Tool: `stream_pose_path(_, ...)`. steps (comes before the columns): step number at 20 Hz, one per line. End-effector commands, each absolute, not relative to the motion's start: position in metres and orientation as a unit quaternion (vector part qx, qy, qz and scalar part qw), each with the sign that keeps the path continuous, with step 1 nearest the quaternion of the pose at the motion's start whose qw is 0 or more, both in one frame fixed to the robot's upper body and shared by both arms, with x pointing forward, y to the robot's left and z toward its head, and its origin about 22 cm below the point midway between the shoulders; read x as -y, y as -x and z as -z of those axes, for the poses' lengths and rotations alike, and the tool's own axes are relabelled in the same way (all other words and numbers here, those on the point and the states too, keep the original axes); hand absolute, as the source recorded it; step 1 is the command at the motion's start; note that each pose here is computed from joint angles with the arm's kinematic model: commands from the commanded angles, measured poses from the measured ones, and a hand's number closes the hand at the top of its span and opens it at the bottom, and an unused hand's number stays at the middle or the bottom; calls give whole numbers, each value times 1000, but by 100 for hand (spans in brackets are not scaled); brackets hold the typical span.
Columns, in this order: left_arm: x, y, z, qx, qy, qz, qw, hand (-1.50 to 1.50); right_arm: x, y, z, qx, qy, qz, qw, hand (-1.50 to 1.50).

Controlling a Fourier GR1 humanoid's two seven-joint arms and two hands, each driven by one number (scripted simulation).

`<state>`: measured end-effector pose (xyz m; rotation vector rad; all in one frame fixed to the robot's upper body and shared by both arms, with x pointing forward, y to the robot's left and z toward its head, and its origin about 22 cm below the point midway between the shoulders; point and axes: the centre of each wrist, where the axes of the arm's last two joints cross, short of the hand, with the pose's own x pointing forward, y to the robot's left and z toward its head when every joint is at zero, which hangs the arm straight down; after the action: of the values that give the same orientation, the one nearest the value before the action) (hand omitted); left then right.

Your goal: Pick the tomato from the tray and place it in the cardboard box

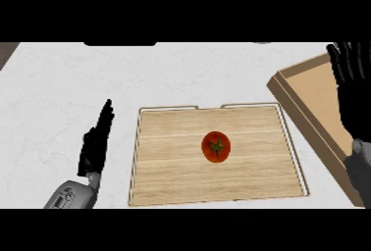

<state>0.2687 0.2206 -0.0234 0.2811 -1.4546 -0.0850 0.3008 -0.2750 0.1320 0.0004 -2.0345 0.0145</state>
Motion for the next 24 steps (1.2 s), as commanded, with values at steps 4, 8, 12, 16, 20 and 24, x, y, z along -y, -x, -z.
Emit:
stream_pose_path(4,-235,-291,-32,736,-103,164,649,0,259,-296,-214,896,-48,-157,413,-150)
stream_pose_path(8,-236,-295,-48,751,-58,224,618,0,274,-290,-242,850,81,-346,388,-150)
stream_pose_path(12,-254,-281,-52,758,-43,234,607,0,283,-297,-209,857,39,-386,340,-150)
stream_pose_path(16,-263,-292,-54,756,-43,227,613,0,277,-292,-214,836,66,-480,259,-150)
stream_pose_path(20,-268,-292,-68,758,-45,231,609,0,266,-278,-207,805,86,-540,229,-150)
stream_pose_path(24,-261,-295,-66,760,-46,227,607,0,239,-267,-228,731,160,-624,226,-150)
